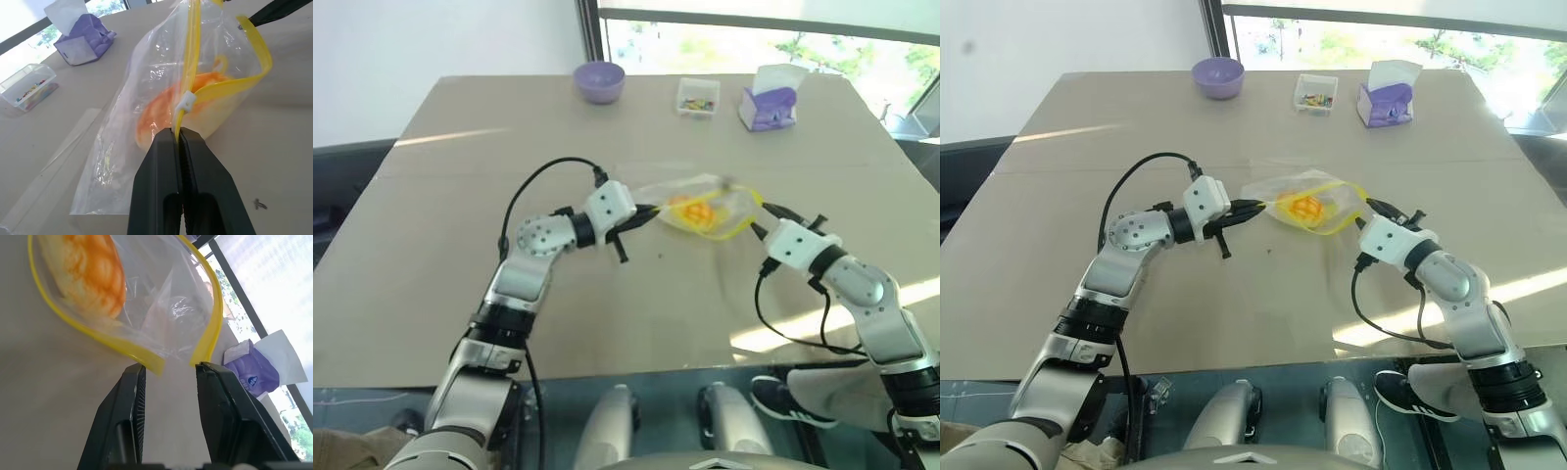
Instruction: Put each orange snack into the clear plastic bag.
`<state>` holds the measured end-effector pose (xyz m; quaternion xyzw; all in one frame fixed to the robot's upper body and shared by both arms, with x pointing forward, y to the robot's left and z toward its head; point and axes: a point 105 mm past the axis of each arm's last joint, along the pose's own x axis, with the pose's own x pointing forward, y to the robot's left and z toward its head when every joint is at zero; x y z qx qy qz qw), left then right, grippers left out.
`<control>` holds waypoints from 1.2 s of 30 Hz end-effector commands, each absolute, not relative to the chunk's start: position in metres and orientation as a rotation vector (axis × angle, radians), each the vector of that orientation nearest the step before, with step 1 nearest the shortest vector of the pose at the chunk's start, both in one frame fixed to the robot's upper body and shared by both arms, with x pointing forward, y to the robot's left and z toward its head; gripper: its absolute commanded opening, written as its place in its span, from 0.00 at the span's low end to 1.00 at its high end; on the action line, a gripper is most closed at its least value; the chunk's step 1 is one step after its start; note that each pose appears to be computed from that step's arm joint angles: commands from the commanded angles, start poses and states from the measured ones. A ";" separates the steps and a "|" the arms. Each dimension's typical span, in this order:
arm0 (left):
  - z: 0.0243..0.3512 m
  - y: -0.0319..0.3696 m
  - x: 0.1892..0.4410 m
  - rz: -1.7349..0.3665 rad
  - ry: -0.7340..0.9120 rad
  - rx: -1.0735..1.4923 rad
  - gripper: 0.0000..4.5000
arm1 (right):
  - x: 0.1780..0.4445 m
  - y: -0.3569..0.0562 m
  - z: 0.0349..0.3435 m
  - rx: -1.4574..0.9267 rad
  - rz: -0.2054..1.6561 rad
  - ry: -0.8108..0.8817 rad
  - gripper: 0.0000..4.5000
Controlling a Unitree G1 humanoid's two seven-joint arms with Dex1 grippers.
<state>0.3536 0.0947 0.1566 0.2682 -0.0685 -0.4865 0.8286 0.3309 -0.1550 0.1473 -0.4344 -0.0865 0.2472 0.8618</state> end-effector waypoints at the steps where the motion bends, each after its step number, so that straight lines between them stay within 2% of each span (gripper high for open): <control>1: 0.173 0.092 0.343 -1.064 -0.231 0.597 0.00 | 0.330 -0.154 0.164 -0.903 0.504 -0.240 0.39; 10: 0.171 0.111 0.343 -1.069 -0.225 0.639 0.00 | 0.327 -0.155 0.159 -0.930 0.503 -0.235 0.39; 29: 0.158 0.112 0.339 -1.088 -0.184 0.646 0.00 | 0.327 -0.157 0.170 -0.893 0.454 -0.253 0.39; 36: 0.156 0.112 0.340 -1.087 -0.179 0.648 0.00 | 0.321 -0.148 0.171 -0.901 0.500 -0.274 0.39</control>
